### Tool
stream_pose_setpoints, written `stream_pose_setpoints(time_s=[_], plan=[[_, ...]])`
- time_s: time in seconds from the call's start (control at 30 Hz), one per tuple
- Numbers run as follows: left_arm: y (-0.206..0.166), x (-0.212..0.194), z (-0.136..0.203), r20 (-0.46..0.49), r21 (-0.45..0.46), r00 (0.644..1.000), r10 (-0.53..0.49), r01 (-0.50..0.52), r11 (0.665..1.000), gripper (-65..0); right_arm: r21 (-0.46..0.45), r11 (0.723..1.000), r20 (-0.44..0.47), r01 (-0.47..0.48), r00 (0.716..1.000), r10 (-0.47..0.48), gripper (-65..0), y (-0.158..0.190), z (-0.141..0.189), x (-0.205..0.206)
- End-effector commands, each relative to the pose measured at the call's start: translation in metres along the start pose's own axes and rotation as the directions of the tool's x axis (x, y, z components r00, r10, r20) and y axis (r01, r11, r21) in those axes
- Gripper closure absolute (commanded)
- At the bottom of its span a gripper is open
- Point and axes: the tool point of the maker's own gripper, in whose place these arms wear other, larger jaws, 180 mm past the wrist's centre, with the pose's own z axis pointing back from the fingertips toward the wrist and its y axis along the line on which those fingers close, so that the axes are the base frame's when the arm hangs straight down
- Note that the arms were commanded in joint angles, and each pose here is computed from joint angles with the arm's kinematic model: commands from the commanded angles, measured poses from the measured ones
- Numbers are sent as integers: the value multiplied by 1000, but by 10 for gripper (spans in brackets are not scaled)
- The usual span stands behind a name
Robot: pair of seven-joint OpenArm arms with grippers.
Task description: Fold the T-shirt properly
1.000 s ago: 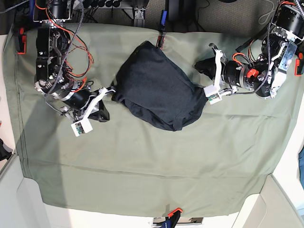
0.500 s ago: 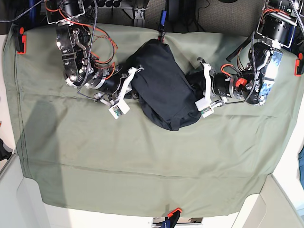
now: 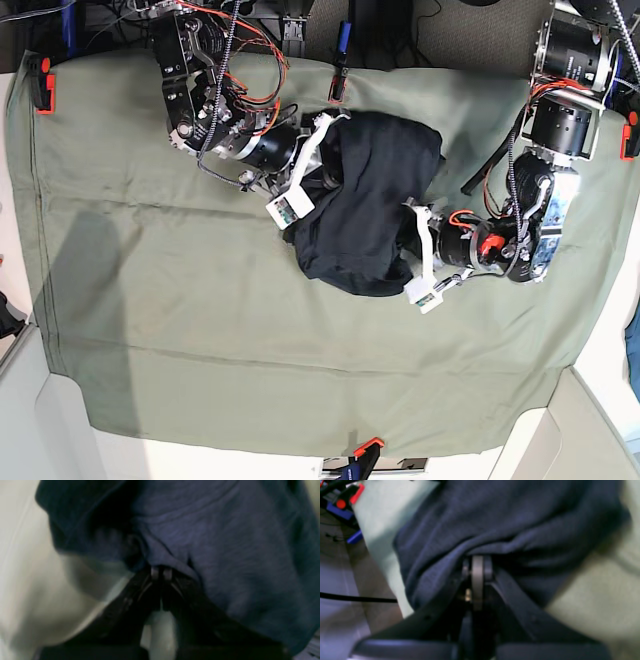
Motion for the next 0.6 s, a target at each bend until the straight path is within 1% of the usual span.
stream_pose_setpoints(time_s=[0.0, 0.1, 0.23, 0.4, 0.5, 0.57], plan=[[5, 12, 9, 23, 13, 1000, -16, 15, 1000, 0, 12, 1000, 56, -16, 998, 15, 0, 5, 1, 18], [9, 3, 13, -11, 17, 1000, -9, 9, 1000, 0, -5, 1000, 40, -25, 999, 25, 0, 0, 2, 15], [22, 2, 43, 37, 0, 999, 32, -32, 999, 0, -79, 996, 24, -37, 999, 39, 0, -20, 11, 15], [32, -31, 81, -54, 59, 998, -21, 24, 998, 0, -169, 986, 45, -4, 999, 12, 0, -54, 44, 22], [26, -56, 98, -120, 75, 990, -70, 79, 994, 0, -206, 978, 44, 12, 999, -3, 0, -72, 70, 22], [17, -74, 108, -150, 77, 985, -87, 99, 992, 0, -238, 971, 46, 26, 999, -16, 0, -82, 88, 12]])
